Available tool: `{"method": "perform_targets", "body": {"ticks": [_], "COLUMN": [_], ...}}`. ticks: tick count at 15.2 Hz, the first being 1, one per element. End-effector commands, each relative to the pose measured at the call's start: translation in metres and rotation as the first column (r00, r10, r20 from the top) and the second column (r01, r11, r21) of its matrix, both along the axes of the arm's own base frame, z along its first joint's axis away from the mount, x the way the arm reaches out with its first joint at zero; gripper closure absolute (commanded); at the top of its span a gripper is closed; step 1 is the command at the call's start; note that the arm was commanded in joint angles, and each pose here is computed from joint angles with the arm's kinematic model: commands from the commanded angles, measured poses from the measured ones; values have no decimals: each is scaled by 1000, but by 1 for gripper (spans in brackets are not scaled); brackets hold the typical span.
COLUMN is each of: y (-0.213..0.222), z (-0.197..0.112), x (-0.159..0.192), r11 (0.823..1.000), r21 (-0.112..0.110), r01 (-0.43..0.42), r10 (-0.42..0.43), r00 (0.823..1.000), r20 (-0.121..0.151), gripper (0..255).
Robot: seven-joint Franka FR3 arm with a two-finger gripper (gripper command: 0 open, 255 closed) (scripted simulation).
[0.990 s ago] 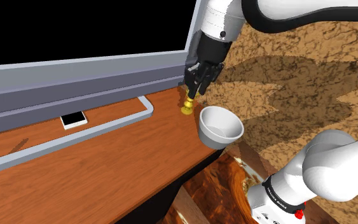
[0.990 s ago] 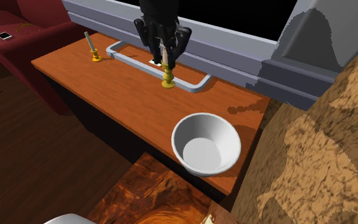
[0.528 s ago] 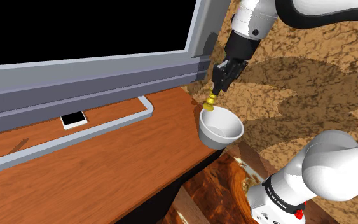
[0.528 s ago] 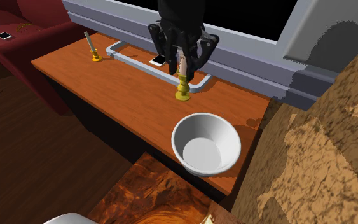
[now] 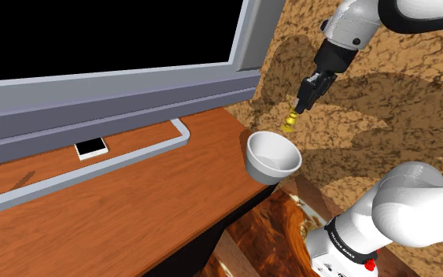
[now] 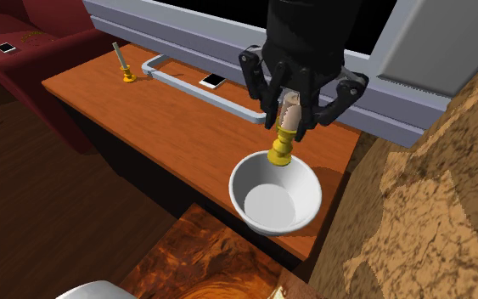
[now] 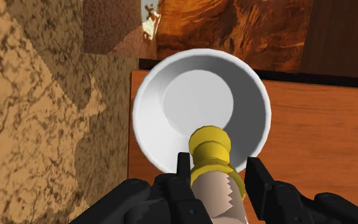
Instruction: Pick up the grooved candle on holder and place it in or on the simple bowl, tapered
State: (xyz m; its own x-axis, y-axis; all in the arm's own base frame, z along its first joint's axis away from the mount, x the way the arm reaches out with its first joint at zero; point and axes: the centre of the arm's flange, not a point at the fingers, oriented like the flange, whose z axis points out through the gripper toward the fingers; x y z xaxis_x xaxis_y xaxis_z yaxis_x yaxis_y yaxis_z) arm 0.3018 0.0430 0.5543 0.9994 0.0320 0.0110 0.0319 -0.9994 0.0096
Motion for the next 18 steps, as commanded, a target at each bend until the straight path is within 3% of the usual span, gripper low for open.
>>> {"method": "perform_targets", "body": {"ticks": [1,18], "y": [-3,-3], "z": [-7,-90], "x": [-2,-2], "r11": [1000,1000], "r21": [0,0], "r01": [-1,-1], "r10": [1,1], "r00": [1000,1000], "r20": [0,0], "gripper": [255,255]}}
